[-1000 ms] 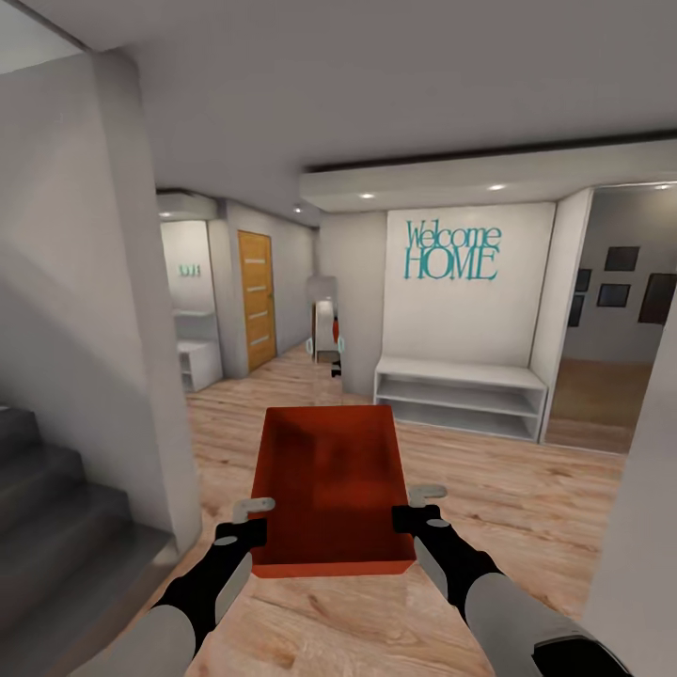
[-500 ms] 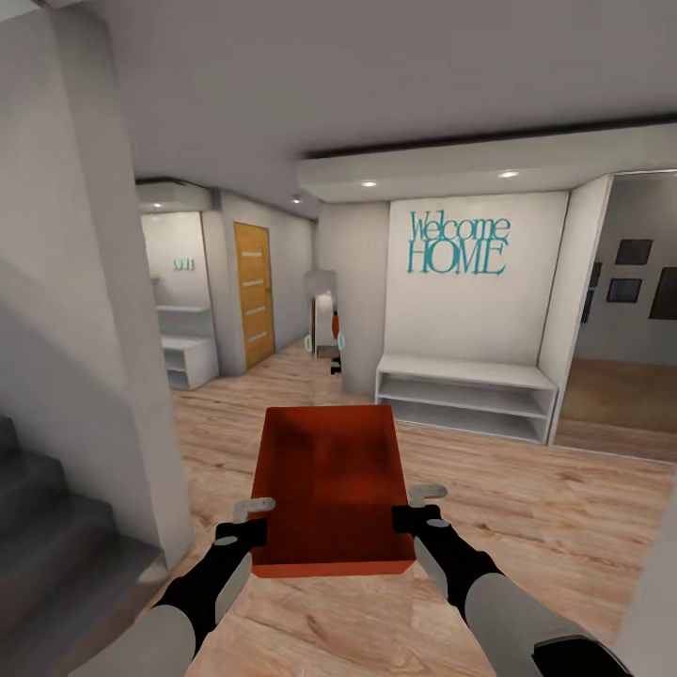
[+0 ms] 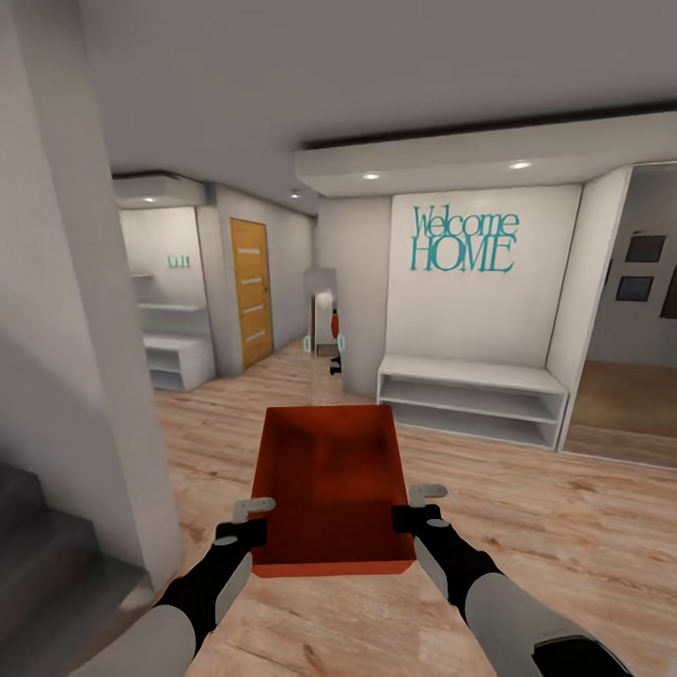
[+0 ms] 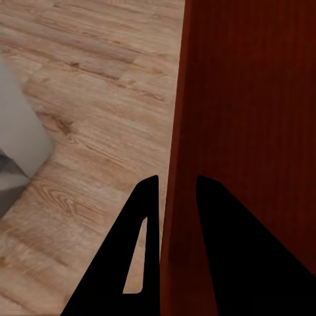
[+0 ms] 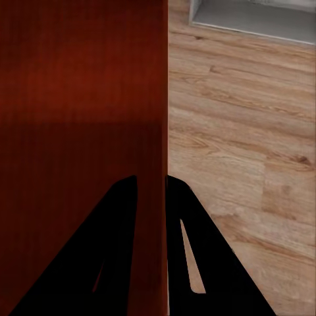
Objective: Move the two storage containers from the living room to the garage. In the garage, place one container on the floor and stack the other container on top of it (either order is fine).
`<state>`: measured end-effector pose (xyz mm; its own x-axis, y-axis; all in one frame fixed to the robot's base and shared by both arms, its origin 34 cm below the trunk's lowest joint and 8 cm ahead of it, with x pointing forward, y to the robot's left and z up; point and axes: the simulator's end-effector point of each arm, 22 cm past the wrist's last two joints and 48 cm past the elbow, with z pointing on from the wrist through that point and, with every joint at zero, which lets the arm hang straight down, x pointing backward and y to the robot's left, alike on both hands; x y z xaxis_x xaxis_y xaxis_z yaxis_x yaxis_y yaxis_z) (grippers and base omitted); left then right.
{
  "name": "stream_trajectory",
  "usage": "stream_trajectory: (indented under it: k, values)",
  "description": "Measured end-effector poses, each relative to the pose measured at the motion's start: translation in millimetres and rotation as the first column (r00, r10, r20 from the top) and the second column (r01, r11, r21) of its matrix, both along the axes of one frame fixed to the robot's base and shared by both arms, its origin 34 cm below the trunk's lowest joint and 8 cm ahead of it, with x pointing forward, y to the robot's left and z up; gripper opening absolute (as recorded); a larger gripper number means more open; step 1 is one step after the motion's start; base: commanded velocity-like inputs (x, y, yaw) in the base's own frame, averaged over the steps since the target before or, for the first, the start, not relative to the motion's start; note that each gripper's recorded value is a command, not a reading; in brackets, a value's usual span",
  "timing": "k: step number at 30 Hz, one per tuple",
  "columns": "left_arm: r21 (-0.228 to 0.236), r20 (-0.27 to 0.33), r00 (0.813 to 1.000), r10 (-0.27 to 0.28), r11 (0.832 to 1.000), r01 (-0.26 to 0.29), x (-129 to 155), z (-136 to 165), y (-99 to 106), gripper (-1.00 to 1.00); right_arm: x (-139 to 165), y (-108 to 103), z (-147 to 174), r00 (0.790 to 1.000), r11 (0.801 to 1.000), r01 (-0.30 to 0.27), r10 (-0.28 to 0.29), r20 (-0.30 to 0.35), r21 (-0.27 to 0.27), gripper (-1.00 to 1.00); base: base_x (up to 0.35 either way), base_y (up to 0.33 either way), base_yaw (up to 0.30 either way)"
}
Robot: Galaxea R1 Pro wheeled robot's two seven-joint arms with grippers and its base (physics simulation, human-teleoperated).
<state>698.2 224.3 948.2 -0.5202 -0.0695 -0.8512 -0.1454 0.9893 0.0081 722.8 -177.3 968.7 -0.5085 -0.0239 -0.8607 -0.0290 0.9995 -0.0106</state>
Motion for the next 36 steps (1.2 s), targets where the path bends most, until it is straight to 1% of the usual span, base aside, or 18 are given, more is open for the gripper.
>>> stream_trajectory:
  k: [31,36]
  values:
    - [-0.001,0.0,1.0,0.001,1.0,-0.001,0.0,0.0,0.2,-1.0,0.3,0.1,0.6,1.0,1.0,-0.001,0.001,0.0,-0.001,-1.0,0.325,0.0,0.0]
    - [-0.001,0.0,1.0,0.001,1.0,-0.001,0.0,0.1,-0.1,-1.0,0.3,-0.1,0.5,1.0,1.0,-0.001,0.001,0.0,-0.001,-1.0,0.325,0.0,0.14]
